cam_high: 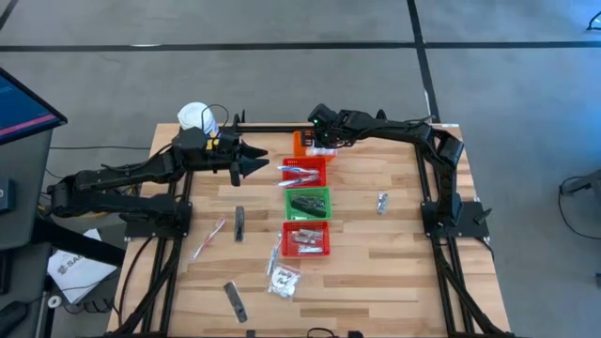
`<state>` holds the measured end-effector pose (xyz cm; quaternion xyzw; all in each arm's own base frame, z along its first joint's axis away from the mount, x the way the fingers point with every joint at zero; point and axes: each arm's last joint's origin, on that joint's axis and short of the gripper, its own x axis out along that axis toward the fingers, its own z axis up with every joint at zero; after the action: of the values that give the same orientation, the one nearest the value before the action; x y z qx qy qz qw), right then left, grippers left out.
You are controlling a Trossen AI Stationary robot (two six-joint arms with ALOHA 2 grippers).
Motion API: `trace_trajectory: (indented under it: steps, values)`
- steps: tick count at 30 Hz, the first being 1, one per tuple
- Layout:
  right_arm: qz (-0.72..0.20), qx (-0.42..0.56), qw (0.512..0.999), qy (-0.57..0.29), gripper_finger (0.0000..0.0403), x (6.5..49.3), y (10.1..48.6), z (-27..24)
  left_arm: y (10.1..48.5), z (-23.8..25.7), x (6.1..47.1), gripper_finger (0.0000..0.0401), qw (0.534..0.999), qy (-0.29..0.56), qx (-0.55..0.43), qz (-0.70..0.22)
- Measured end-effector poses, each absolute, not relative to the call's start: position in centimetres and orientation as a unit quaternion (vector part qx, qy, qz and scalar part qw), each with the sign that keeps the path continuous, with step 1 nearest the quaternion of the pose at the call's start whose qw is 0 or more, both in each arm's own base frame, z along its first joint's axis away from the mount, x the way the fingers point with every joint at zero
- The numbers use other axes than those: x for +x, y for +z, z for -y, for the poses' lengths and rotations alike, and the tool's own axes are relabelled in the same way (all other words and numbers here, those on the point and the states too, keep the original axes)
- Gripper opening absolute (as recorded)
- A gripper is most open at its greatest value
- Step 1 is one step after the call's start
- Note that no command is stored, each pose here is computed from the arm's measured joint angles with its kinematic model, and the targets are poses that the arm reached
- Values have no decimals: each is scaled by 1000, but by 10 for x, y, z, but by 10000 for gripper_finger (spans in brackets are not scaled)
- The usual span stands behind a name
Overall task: Pick & Place Travel size toiletries
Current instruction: Put the transparent cotton pack into the orange basket, then put the silver nail clipper into the bottom red basket
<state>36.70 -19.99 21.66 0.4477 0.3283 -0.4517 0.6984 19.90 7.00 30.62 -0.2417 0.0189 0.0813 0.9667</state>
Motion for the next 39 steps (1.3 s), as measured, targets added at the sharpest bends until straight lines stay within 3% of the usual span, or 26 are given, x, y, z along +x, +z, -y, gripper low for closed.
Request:
trace_trajectory:
  steps: [9,19,29,39]
  values:
    - [-328,448,699,-452,115,367,217,200,304,-70,199,209,966,83,-244,-28]
    - [-310,443,731,-416,155,371,240,201,303,-70,199,209,965,85,-246,-35]
    - [-280,396,801,-351,153,393,291,188,303,-70,199,209,965,85,-246,-35]
    - [-266,365,841,-297,134,410,322,156,303,-66,199,209,966,15,-252,-52]
